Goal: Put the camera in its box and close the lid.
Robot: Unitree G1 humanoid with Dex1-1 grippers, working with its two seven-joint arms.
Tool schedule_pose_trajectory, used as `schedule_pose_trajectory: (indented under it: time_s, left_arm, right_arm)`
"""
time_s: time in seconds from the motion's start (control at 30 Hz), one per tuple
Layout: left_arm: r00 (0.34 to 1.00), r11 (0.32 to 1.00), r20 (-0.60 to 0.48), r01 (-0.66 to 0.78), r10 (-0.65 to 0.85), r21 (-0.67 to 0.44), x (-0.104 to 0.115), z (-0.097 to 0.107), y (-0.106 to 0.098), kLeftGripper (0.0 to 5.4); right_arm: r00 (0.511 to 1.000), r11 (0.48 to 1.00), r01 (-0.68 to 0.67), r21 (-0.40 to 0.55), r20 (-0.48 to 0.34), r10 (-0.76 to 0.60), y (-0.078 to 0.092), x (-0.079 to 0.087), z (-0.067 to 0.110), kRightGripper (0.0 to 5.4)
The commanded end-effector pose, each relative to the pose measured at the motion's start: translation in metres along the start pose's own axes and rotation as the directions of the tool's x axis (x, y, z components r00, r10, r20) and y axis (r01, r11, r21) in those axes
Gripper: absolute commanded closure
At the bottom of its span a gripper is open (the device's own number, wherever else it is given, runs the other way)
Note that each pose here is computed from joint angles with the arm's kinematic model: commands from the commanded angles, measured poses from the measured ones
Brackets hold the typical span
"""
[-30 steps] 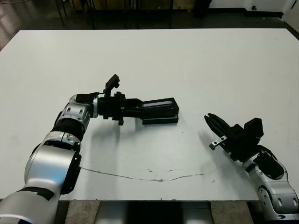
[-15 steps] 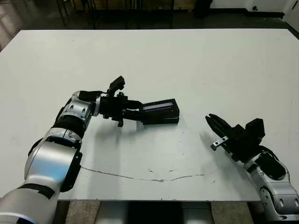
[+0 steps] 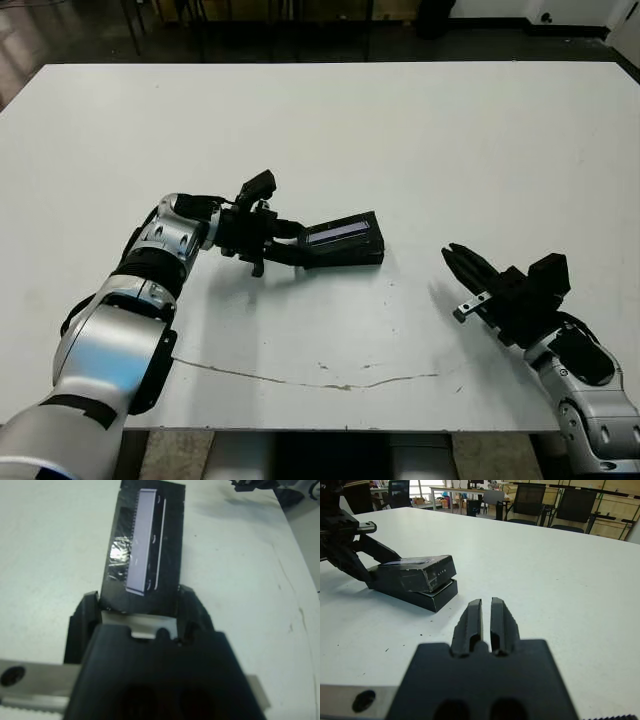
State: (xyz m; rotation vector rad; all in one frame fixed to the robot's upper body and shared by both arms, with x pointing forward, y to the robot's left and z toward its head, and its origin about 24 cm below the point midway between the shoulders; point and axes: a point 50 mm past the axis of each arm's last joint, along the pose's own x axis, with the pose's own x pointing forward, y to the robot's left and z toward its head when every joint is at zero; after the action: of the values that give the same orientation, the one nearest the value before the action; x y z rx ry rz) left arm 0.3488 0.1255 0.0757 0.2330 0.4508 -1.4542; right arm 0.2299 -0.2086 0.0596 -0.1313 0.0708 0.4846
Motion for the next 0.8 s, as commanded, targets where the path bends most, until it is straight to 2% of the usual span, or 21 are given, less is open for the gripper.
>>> schedule_pose_trajectory:
  time_s: [0.03, 0.13, 0.43, 0.6, 0.8]
  left_arm:
    - [0.995, 0.995, -0.023, 0.095, -0.096, -0.026, 0.018, -0.012, -0.012, 3.95]
    - [0.995, 0.995, -0.034, 0.095, -0.095, -0.008, 0.020, -0.008, -0.013, 4.09]
    - [0.992, 0.989, -0.037, 0.125, -0.123, 0.074, 0.032, 0.013, -0.020, 4.09]
    - [0.991, 0.988, -0.074, 0.121, -0.114, 0.098, 0.038, 0.022, -0.023, 4.10]
    - [0.988, 0.986, -0.109, 0.124, -0.112, 0.111, 0.041, 0.022, -0.023, 4.10]
  right_arm:
    - [1.000, 1.000, 0.003, 0.005, -0.031, -0.003, -0.003, -0.003, -0.005, 5.40]
    - [0.999, 1.000, 0.009, 0.010, -0.038, -0.008, -0.003, -0.003, -0.005, 5.40]
    - [1.000, 1.000, 0.002, -0.001, -0.029, -0.002, -0.003, -0.001, -0.004, 5.40]
    - [0.999, 1.000, 0.011, -0.004, -0.031, -0.011, -0.004, -0.001, -0.002, 5.40]
    - [0.999, 1.000, 0.018, 0.002, -0.027, -0.018, -0.004, -0.002, -0.002, 5.40]
